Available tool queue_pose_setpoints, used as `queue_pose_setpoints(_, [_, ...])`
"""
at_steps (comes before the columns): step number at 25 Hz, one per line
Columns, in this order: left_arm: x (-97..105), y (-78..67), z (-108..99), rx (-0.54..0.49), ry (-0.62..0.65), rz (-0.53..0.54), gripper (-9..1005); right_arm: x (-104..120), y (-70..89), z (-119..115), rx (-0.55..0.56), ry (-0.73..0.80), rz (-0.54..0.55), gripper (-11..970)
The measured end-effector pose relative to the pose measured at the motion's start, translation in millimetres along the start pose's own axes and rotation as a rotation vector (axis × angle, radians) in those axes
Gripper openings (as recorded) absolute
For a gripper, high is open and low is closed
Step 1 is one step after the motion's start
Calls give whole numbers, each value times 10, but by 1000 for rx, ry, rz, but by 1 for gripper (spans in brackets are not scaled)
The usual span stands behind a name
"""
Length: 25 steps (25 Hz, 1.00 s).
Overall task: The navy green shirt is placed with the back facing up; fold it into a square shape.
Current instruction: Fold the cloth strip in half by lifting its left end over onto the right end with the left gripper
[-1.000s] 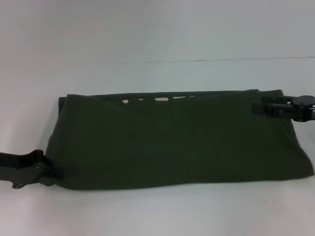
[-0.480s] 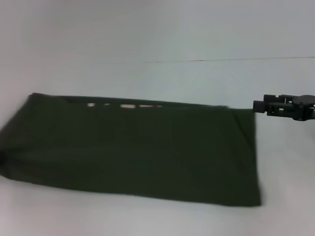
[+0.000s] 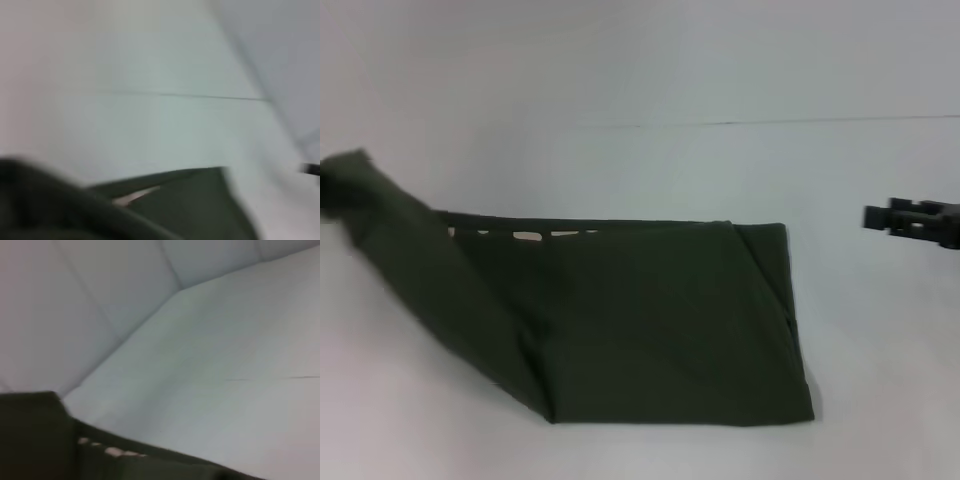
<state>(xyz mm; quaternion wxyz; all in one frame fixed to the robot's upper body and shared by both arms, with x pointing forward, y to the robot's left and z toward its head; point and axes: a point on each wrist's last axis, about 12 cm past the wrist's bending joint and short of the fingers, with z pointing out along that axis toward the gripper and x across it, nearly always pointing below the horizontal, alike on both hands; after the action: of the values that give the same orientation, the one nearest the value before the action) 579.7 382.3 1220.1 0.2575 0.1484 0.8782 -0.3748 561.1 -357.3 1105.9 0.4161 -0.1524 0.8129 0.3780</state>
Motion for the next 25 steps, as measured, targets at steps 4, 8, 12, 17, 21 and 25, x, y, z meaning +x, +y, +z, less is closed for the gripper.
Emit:
queue_pose_setpoints(4, [-383, -498, 535, 181, 65, 193, 31, 104, -113, -214, 73, -17, 34, 807])
queue_pose_setpoints(8, [-495, -955, 1203, 283, 185, 334, 31, 210, -218, -476, 148, -39, 81, 807])
queue_pose_setpoints(12, [-415, -1392, 1903, 361, 278, 450, 31, 319, -295, -713, 215, -64, 117, 807])
queue_pose_setpoints(17, [-109, -1684, 2663, 364, 380, 396, 30, 327, -343, -755, 255, -58, 127, 807])
queue_pose_setpoints(21, [101, -1470, 2902, 256, 356, 222, 30, 179, -335, -588, 234, -40, 106, 807])
queue_pose_setpoints(25, [24, -1413, 2740, 317, 273, 152, 186, 116, -317, -525, 214, -33, 104, 806])
